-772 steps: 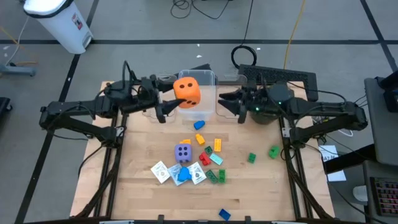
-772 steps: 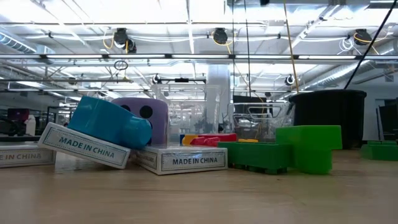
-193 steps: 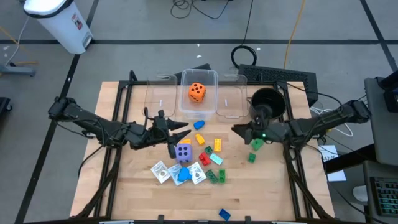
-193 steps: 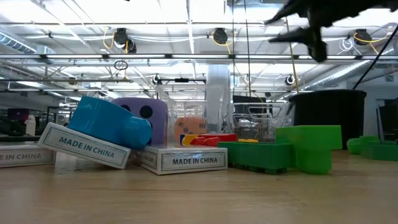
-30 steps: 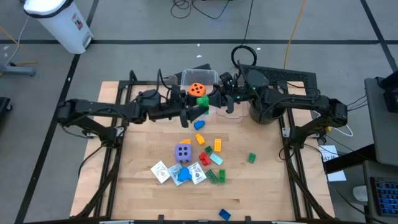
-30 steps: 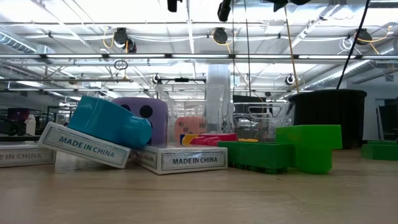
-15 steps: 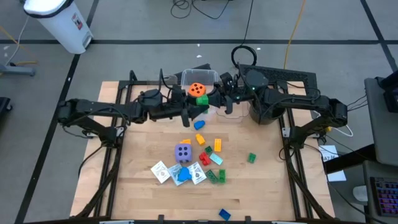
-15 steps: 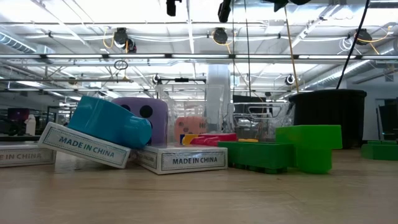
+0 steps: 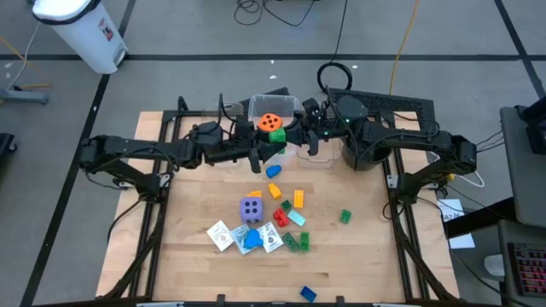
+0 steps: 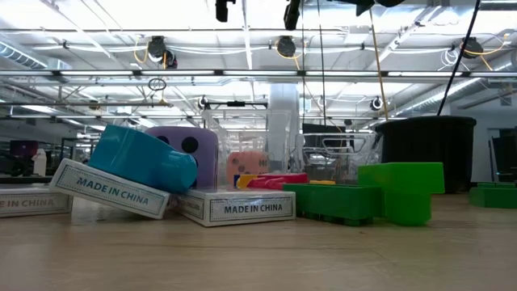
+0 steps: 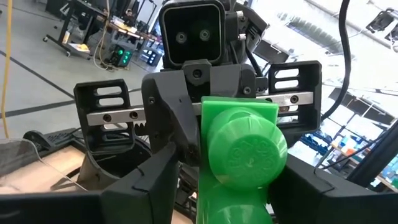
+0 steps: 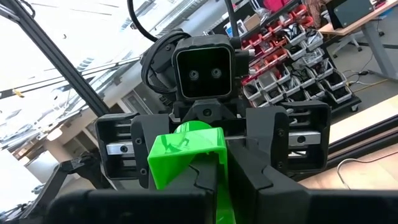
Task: Pick & Place Toys
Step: Put the top light green game piece into the right transparent bin
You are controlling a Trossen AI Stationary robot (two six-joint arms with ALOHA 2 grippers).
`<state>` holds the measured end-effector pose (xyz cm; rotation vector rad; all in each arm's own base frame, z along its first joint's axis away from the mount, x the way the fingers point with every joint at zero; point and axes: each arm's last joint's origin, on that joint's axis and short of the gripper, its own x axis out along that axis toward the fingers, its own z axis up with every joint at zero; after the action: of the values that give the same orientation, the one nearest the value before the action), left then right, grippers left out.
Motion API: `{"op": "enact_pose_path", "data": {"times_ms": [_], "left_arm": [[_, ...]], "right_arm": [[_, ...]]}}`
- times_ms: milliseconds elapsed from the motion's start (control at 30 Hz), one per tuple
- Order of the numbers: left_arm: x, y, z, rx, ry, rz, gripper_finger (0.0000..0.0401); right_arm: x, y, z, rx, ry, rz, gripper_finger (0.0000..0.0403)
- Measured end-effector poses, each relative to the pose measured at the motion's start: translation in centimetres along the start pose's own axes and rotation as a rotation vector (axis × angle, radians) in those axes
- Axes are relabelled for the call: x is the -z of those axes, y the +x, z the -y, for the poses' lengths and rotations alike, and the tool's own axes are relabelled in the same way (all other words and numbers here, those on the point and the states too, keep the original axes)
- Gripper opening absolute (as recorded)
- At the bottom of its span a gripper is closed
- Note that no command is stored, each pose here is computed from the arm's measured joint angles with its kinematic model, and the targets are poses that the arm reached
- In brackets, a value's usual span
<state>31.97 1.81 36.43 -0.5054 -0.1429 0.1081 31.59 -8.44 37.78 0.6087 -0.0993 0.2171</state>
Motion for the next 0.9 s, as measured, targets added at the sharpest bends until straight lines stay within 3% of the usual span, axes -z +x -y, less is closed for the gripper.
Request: {"op": "enact_pose_path", "data": {"times_ms": [133, 567, 733, 900], "left_arm": [[-0.05, 0.00, 0.03, 0.006, 0.003, 0.003, 0.0206], [0.05, 0.04, 0.13, 0.027, 0.001, -0.006, 0.0293], [-0.03, 0.04, 0.12, 0.018, 0.000, 0.007, 0.0285], [-0.19, 0.03, 0.06, -0.017, 0.000, 0.039, 0.0248]], "right_arm": [[-0.13, -0.03, -0.01, 0.020, -0.015, 0.025, 0.0011], [-0.96, -0.35, -0.06, 0.039, -0.031, 0.105, 0.0011], [-0.97, -0.35, -0.07, 0.038, -0.028, 0.105, 0.0011], [-0.95, -0.34, -0.05, 0.039, -0.027, 0.103, 0.0011]]}}
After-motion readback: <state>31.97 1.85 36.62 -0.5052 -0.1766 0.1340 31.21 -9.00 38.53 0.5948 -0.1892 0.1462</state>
